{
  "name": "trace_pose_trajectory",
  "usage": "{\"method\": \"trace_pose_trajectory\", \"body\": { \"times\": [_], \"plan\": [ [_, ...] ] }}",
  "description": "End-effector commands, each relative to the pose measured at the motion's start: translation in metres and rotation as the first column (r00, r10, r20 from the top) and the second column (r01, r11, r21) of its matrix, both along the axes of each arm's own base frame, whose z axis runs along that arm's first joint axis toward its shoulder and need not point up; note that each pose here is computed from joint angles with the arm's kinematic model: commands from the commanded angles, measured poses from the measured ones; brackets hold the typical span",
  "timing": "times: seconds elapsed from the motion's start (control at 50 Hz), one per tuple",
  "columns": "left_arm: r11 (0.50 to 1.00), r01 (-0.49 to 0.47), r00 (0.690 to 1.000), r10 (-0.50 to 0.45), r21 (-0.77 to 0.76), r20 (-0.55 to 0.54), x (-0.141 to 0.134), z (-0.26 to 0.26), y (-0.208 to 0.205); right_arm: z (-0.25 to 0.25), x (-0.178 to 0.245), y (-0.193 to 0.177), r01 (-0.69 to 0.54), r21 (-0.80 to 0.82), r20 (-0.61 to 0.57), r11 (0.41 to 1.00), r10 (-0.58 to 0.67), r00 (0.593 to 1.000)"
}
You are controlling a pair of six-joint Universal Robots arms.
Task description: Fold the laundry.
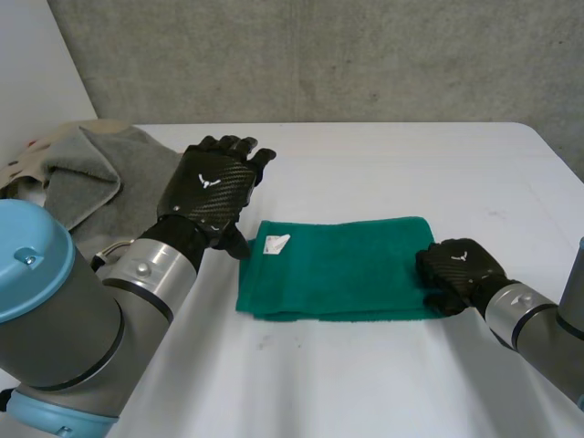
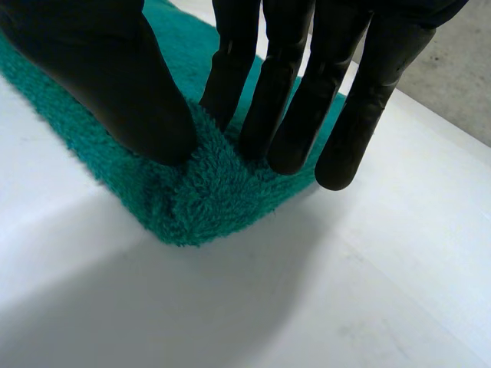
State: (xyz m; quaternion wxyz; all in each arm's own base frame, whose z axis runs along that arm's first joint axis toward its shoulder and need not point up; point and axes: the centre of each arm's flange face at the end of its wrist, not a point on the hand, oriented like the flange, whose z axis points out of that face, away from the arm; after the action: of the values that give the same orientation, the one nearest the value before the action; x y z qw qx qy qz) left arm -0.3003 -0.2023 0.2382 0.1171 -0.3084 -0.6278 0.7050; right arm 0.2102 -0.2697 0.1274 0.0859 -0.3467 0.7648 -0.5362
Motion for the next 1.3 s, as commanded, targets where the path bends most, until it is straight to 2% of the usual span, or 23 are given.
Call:
{"method": "trace_pose_trajectory", "body": {
  "times": [0.02,0.08,0.2,0.24,0.3,0.32,0.38,0.4,0.44,0.46,0.52,0.6,0.62,0.68,0.7,0.72,0.76,0.78,0.86,0.94,1.0,1.18,1.3],
  "plan": [
    [1.0,0.003,1.0,-0.003,-0.003,0.0,0.001,0.001,0.001,0.003,-0.006,-0.006,0.005,-0.032,-0.047,0.999,-0.007,0.999],
    [1.0,0.002,1.0,-0.002,-0.004,-0.003,0.001,0.002,0.001,0.007,-0.006,-0.008,0.0,-0.064,-0.083,0.998,-0.006,0.997],
    [1.0,-0.009,1.0,0.009,-0.01,-0.005,0.004,0.005,0.0,0.029,-0.005,-0.025,0.027,-0.233,-0.248,0.972,-0.086,0.965],
    [1.0,-0.022,1.0,0.021,-0.013,-0.007,0.007,0.007,-0.002,0.04,0.014,-0.018,-0.032,-0.292,-0.279,0.956,-0.053,0.959],
    [0.998,-0.052,0.999,0.052,-0.021,-0.015,0.015,0.011,-0.01,0.062,0.066,0.009,-0.212,-0.407,-0.32,0.888,0.078,0.944],
    [0.997,-0.069,0.997,0.068,-0.026,-0.019,0.019,0.013,-0.014,0.07,0.092,0.027,-0.308,-0.453,-0.34,0.837,0.158,0.927],
    [0.996,-0.086,0.996,0.085,-0.027,-0.02,0.024,0.014,-0.017,0.069,0.124,0.055,-0.444,-0.485,-0.375,0.753,0.279,0.884],
    [0.995,-0.092,0.996,0.091,-0.028,-0.021,0.025,0.014,-0.018,0.059,0.141,0.074,-0.539,-0.475,-0.404,0.696,0.372,0.836],
    [0.995,-0.098,0.995,0.098,-0.028,-0.021,0.026,0.014,-0.018,0.045,0.156,0.093,-0.628,-0.449,-0.429,0.636,0.462,0.776],
    [0.995,-0.098,0.995,0.098,-0.027,-0.021,0.026,0.014,-0.018,0.032,0.164,0.105,-0.68,-0.425,-0.441,0.598,0.519,0.732],
    [0.994,-0.104,0.994,0.104,-0.026,-0.019,0.027,0.014,-0.02,0.013,0.174,0.117,-0.725,-0.393,-0.451,0.565,0.569,0.688],
    [0.994,-0.103,0.995,0.102,-0.025,-0.017,0.027,0.012,-0.022,0.014,0.177,0.107,-0.66,-0.396,-0.427,0.639,0.508,0.748],
    [0.994,-0.106,0.994,0.105,-0.031,-0.022,0.026,0.015,-0.023,0.023,0.176,0.101,-0.601,-0.41,-0.375,0.686,0.474,0.797],
    [0.993,-0.109,0.994,0.108,-0.043,-0.03,0.025,0.018,-0.027,0.038,0.173,0.091,-0.506,-0.406,-0.236,0.761,0.448,0.862],
    [0.993,-0.107,0.994,0.105,-0.055,-0.039,0.023,0.022,-0.029,0.054,0.168,0.082,-0.435,-0.392,-0.11,0.811,0.428,0.897],
    [0.993,-0.102,0.994,0.1,-0.059,-0.041,0.02,0.023,-0.03,0.064,0.164,0.077,-0.396,-0.383,-0.041,0.834,0.413,0.91],
    [0.993,-0.096,0.995,0.093,-0.066,-0.047,0.016,0.025,-0.032,0.085,0.155,0.068,-0.324,-0.363,0.096,0.873,0.381,0.919],
    [0.995,-0.081,0.995,0.077,-0.064,-0.055,0.009,0.026,-0.033,0.108,0.148,0.062,-0.266,-0.34,0.224,0.902,0.352,0.909],
    [0.999,0.0,0.996,-0.003,-0.041,-0.092,-0.019,0.026,-0.024,0.123,0.121,0.037,-0.157,-0.199,0.406,0.967,0.227,0.885],
    [0.997,0.066,0.993,-0.063,0.032,-0.096,-0.045,0.011,-0.015,0.109,0.103,0.015,-0.098,-0.086,0.382,0.991,0.124,0.916],
    [0.994,0.073,0.995,-0.067,0.086,-0.071,-0.056,-0.005,-0.015,0.096,0.101,0.008,-0.081,-0.028,0.348,0.996,0.085,0.933],
    [0.974,-0.099,0.993,0.083,0.204,0.084,-0.059,-0.066,-0.026,0.05,0.109,-0.007,-0.08,0.129,0.268,0.988,0.043,0.962],
    [0.956,-0.129,0.973,0.07,0.263,0.221,-0.053,-0.1,-0.021,0.023,0.11,-0.008,-0.083,0.169,0.194,0.982,0.05,0.98]
  ]
}}
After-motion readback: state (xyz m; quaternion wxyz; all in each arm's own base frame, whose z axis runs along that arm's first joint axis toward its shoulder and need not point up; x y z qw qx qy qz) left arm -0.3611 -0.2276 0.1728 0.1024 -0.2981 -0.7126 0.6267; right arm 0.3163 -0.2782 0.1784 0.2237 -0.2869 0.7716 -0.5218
